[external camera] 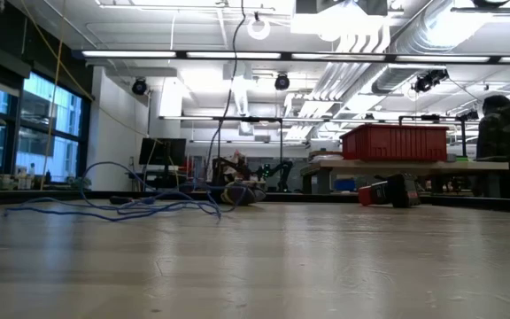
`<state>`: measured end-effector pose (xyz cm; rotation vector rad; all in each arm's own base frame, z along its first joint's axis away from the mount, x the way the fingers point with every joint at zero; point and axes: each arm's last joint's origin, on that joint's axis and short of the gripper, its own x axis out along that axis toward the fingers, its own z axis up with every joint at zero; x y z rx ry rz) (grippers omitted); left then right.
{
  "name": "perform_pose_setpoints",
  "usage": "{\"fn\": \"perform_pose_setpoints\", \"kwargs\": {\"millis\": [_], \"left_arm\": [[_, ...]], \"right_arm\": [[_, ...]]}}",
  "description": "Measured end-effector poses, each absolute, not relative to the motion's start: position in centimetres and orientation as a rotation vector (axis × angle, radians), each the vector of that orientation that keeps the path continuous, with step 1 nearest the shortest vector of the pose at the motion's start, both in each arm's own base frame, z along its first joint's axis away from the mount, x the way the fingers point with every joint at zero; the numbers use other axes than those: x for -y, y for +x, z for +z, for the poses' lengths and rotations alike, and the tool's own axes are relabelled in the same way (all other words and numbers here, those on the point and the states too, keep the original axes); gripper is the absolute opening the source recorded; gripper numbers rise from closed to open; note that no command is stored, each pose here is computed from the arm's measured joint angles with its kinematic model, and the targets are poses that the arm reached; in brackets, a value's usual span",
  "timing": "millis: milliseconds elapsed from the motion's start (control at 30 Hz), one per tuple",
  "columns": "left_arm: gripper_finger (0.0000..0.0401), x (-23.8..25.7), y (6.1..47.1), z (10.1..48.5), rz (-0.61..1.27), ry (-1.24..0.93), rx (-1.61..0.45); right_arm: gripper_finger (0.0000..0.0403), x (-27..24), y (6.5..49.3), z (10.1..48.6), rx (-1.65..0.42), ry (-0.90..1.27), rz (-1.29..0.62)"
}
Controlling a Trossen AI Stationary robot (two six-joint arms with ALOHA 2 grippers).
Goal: Coil cords
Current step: Coil the blue wire onto the black spool
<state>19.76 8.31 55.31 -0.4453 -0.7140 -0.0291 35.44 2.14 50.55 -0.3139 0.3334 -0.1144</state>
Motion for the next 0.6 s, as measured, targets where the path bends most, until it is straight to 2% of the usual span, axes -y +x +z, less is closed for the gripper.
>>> {"fn": "perform_pose_setpoints", "kwargs": {"millis": [167,267,500,600], "left_arm": [[0.0000,-8.4,19.7,55.3,-0.048,-0.436,0.706],[0.0000,-8.2,19.7,55.3,-0.094,-0.417,0.687],[0.0000,-7.7,19.3,55.5,-0.282,-0.299,0.621],[0.0000,-7.8,19.2,55.5,-0.319,-0.270,0.599]], "right_arm": [[0.0142,-1.1,36.1,49.9,-0.375,-0.329,-0.253],[0.0175,-0.2,37.1,49.0,-0.403,-0.313,-0.298],[0.0190,1.3,38.8,49.1,-0.301,-0.326,-0.261],[0.0190,1.6,38.7,50.0,-0.212,-0.302,-0.188]]}}
